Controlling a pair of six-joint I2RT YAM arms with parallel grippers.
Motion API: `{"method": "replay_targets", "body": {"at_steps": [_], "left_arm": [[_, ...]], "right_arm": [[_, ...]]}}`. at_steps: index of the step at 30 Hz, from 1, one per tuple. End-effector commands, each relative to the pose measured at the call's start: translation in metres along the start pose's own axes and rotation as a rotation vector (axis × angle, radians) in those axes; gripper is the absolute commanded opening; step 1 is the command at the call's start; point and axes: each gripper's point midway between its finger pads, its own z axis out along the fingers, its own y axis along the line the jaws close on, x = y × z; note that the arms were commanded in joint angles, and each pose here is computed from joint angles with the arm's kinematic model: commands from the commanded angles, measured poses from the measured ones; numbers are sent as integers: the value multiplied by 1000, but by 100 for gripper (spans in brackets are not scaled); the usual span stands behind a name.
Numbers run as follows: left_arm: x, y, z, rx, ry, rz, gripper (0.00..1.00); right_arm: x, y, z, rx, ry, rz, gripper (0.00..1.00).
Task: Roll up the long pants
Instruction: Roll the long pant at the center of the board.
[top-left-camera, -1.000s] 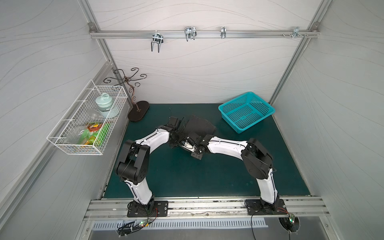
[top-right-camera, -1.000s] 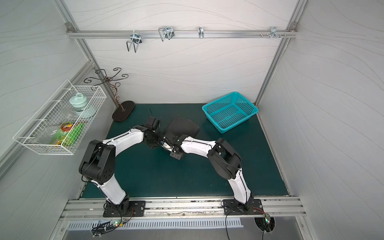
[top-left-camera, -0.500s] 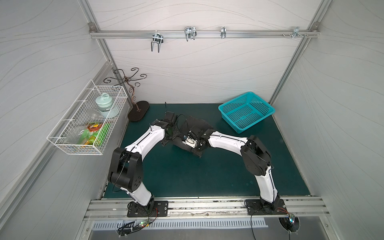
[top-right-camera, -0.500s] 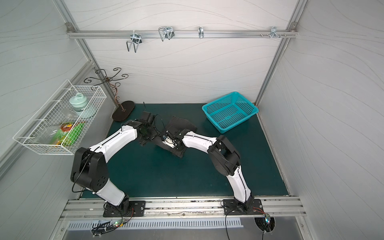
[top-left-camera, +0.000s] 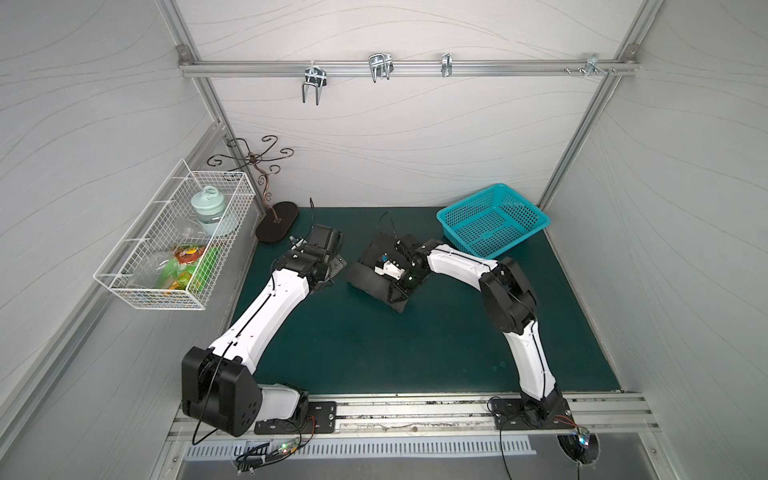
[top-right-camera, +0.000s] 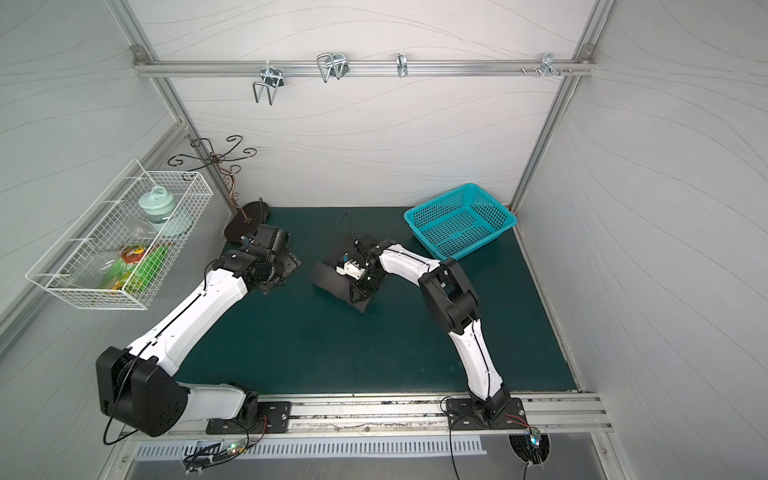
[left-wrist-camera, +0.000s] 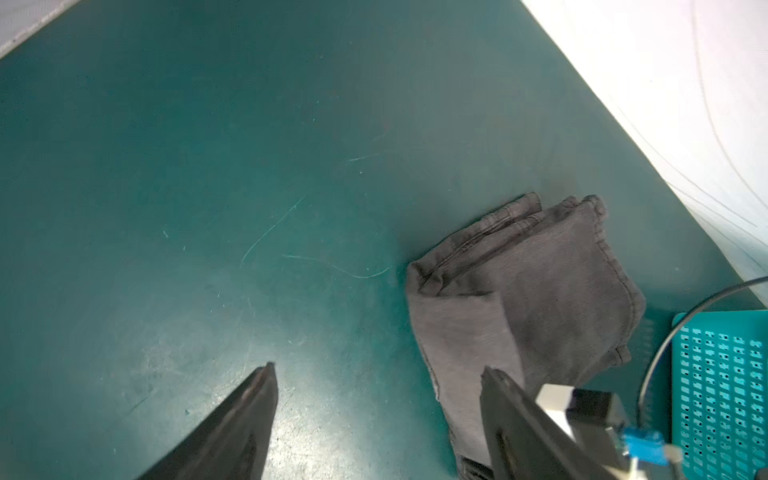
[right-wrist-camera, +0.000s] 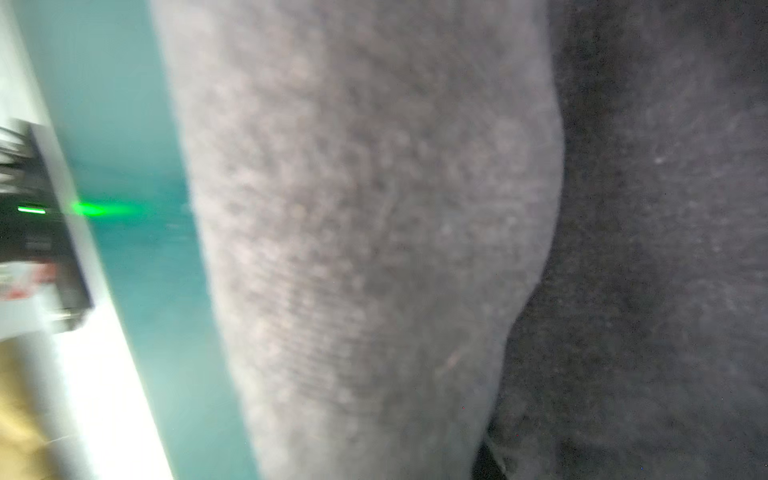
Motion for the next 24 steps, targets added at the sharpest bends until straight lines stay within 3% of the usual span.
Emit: {"method": "replay_targets", "body": {"at_steps": [1,7,17,22,24], "left_arm": [[10,3,7,0,40,-31,81],[29,7,15,7,109,-38,80],[72,-20,49,199,239,-87,81],[91,-33,58,270,290,-71,86],[94,-39,60,303,289,-59,97]], "right_arm": [[116,12,63,-246,399,384,0],[138,4,76,-325,491,602,0],[153,-5,81,-343,525,710,0],[152,-18,75,-335,510,748,0],[150,-22,73,-337,499,759,0]]}}
